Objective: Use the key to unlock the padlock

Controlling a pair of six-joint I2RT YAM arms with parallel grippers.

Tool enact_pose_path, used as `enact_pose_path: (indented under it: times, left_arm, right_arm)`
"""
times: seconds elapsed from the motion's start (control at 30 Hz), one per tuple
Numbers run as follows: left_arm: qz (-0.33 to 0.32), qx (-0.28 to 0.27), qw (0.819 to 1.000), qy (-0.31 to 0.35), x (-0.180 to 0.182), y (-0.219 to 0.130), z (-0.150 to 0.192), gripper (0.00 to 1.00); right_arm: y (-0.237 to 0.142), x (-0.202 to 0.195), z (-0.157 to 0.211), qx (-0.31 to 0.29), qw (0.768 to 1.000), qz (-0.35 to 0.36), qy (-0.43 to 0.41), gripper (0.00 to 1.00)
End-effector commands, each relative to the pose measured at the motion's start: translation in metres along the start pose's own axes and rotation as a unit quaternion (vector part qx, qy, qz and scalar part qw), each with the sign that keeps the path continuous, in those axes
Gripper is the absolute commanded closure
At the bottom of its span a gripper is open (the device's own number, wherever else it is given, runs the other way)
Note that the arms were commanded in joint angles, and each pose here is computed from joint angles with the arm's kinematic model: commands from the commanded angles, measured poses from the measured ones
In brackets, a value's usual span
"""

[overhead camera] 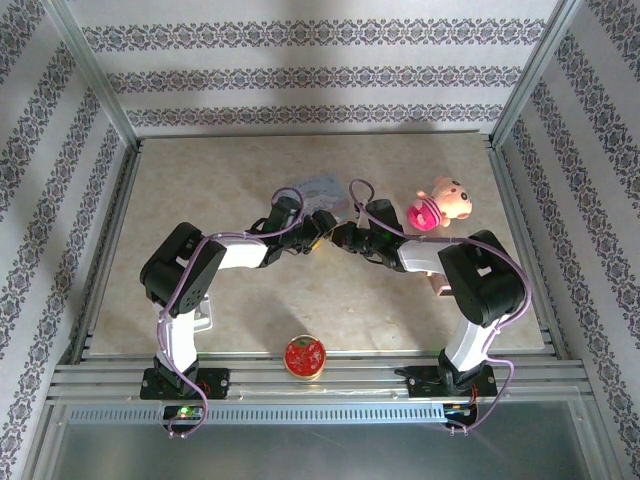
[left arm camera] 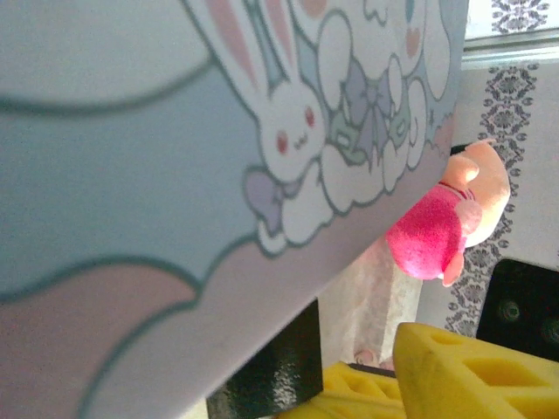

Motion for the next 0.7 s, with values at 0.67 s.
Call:
enact_pose_path:
  times: [0.67]
  left_arm:
    - [-0.004, -0.046, 0.999, -0.028, 0.028, 0.015, -0.023, 0.65]
  right_arm:
    - [0.015, 0.016, -0.018, -0.026, 0.999, -0.045, -0.002, 1.00]
Point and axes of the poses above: each hand's point on the last joint's axis, 136 mm out from that joint toward the fingers, its own y axis out along the fingers, its own x axis along the line the jaws close on, z = x × y, the point moved 5 cm from there along -y, back along the fingers, and after that the axes turned 9 degrees about -y, right-handed, at the moved point
